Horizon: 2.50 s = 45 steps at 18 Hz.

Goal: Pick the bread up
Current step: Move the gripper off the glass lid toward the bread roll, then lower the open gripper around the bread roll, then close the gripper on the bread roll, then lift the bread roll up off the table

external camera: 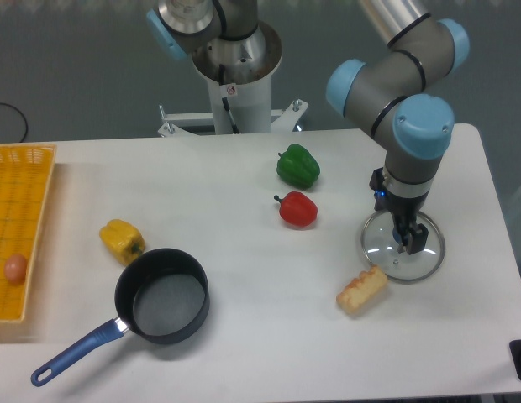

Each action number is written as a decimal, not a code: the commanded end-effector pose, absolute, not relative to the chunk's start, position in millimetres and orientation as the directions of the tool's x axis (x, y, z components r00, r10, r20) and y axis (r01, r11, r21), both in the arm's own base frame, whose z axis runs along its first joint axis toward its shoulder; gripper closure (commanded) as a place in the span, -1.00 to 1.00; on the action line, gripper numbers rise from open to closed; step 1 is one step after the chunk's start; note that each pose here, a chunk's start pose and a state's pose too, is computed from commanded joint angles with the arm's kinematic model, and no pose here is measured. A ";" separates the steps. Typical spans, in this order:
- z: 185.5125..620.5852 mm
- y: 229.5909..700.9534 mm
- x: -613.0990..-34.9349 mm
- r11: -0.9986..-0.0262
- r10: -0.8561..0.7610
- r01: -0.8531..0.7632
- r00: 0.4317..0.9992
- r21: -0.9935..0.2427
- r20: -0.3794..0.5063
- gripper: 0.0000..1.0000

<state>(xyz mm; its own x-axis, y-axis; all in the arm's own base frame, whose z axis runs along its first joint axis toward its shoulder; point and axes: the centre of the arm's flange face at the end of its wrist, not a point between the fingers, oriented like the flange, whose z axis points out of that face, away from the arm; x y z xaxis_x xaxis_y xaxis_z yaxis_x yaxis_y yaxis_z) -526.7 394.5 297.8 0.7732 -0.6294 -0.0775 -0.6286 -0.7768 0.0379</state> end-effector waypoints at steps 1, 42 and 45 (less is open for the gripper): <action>294.2 397.4 -526.8 -0.774 -0.633 -0.632 0.770 0.042 -0.076 -1.00; 199.7 455.6 -527.8 -0.857 -0.516 -0.515 0.854 0.024 -0.062 -0.06; 212.4 455.6 -527.9 -0.857 -0.515 -0.515 0.853 0.025 -0.081 0.01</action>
<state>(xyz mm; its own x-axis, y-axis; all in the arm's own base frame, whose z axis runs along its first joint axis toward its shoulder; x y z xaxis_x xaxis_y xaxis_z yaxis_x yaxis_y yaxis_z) -527.9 455.6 212.4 0.8533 -0.5151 -0.0806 -0.5149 -0.8569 0.0245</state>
